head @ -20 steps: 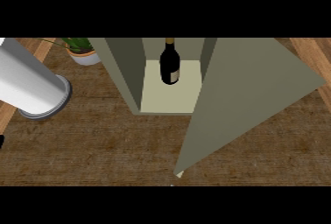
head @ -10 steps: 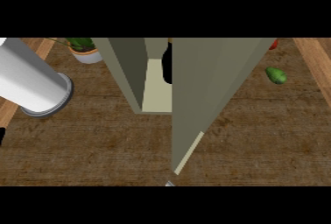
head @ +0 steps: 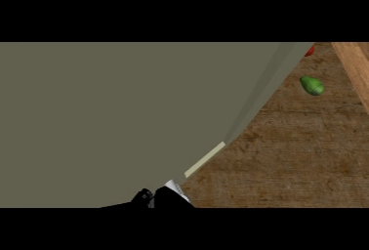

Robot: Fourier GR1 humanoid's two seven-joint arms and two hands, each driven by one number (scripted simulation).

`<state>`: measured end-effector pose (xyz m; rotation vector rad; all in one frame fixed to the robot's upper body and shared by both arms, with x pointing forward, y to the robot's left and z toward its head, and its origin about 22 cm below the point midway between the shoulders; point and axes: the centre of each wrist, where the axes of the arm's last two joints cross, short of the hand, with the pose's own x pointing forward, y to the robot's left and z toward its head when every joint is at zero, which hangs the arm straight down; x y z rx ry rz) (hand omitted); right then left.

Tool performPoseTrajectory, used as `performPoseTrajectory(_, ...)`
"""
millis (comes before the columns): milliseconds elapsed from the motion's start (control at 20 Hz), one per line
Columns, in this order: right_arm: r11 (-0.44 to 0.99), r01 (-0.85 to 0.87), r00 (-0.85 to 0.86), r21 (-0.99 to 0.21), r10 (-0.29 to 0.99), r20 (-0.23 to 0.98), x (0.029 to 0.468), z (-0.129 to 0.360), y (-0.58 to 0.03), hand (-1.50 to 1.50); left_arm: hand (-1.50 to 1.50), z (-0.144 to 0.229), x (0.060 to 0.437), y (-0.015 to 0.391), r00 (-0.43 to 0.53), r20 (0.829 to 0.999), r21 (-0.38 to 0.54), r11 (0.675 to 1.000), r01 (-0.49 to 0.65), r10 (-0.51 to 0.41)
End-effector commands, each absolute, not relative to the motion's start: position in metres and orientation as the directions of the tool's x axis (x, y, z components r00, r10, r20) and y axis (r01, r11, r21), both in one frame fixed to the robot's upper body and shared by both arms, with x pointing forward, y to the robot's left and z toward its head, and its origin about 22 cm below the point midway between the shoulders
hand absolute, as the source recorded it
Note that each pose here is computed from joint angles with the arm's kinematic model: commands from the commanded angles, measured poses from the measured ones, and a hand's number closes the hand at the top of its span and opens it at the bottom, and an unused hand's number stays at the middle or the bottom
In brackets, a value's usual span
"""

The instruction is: Pick up the wine, place it into the cabinet and close the cabinet

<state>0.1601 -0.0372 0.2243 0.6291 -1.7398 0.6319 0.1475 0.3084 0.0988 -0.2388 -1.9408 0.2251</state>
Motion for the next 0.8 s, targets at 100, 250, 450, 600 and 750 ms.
performPoseTrajectory(100, 0.740, -0.666, -0.264, -0.096, -0.113, 0.958, 0.206, 0.271, 0.006, 1.50, -1.50, 0.094, 0.151, 0.311, -0.376, 0.884, -0.276, 0.959, 0.056, 0.276)
performPoseTrajectory(250, 0.771, -0.615, -0.328, -0.165, -0.060, 0.943, 0.240, 0.258, 0.022, 1.50, -1.50, 0.097, 0.146, 0.316, -0.390, 0.881, -0.271, 0.961, 0.052, 0.269)
performPoseTrajectory(450, 0.797, -0.536, -0.417, -0.278, 0.036, 0.908, 0.267, 0.273, 0.032, 1.50, -1.50, 0.090, 0.149, 0.303, -0.366, 0.887, -0.289, 0.956, 0.040, 0.283)
performPoseTrajectory(600, 0.827, -0.498, -0.400, -0.259, 0.046, 0.916, 0.295, 0.276, 0.032, 1.50, -1.50, 0.101, 0.157, 0.309, -0.379, 0.888, -0.272, 0.962, 0.023, 0.260)
performPoseTrajectory(750, 0.826, -0.509, -0.355, -0.240, 0.053, 0.934, 0.305, 0.276, 0.032, 1.50, -1.50, 0.094, 0.159, 0.306, -0.374, 0.887, -0.282, 0.959, 0.028, 0.271)
